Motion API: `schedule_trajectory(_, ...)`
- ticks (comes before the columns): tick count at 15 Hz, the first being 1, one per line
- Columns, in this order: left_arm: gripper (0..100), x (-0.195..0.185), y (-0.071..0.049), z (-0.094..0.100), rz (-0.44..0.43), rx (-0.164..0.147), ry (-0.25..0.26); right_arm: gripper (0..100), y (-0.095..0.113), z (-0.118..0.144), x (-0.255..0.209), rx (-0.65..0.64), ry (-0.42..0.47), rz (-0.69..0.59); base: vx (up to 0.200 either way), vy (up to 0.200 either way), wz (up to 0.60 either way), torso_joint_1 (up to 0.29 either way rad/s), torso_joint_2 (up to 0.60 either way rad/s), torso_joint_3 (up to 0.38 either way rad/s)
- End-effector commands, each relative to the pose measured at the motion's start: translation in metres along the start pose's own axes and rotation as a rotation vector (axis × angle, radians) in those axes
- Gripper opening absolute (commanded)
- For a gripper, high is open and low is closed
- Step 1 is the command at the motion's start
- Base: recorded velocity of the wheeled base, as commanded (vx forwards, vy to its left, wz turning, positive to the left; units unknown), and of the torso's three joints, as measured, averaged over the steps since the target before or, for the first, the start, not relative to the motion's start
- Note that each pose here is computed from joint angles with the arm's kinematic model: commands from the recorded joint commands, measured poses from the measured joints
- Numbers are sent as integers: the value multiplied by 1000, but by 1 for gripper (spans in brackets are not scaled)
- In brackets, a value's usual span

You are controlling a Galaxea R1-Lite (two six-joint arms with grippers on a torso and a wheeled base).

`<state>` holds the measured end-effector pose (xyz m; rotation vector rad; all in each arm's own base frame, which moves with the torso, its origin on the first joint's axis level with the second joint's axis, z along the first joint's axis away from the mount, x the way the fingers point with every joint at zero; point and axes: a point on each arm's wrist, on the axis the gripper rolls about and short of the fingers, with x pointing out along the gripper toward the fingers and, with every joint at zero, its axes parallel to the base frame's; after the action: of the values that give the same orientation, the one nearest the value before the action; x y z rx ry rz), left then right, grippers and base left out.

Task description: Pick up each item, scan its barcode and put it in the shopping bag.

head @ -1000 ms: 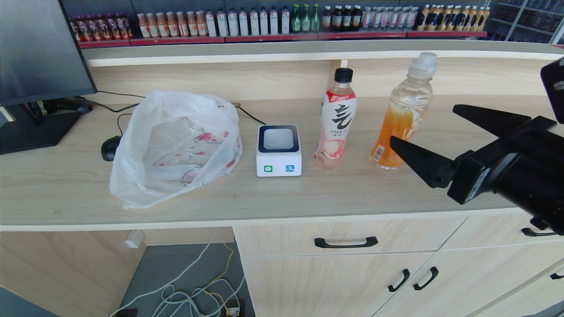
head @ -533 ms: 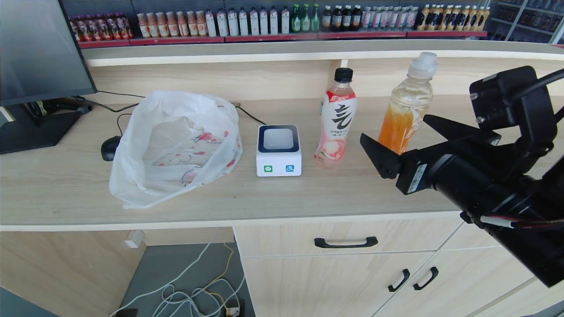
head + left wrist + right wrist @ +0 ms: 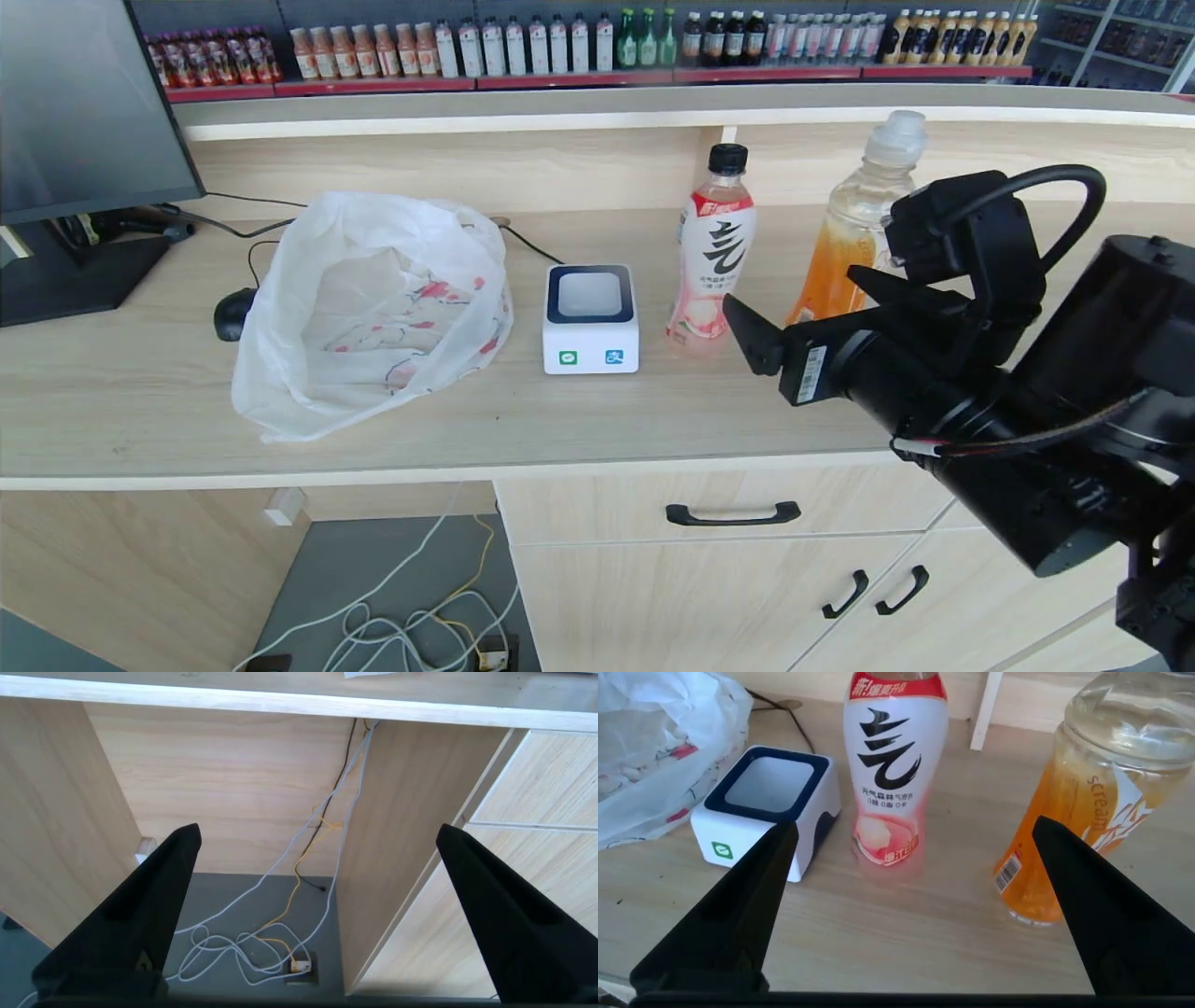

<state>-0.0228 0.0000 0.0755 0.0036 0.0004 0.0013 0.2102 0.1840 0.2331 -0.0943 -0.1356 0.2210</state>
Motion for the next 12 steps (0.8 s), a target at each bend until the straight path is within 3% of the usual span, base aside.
schedule_trajectory(1, 100, 0, 0, 0, 0, 1, 0, 100, 11, -7, 24, 36, 4, -16, 0, 0, 0, 0, 0, 0)
schedule_trajectory(6, 100, 0, 0, 0, 0, -1, 0, 100, 35, -30, 58, 80, -88, -52, 0, 0, 0, 0, 0, 0)
schedule_trajectory(12, 100, 0, 0, 0, 2, -1, 0, 100, 31, -37, 65, 66, -94, -67, 0, 0, 0, 0, 0, 0)
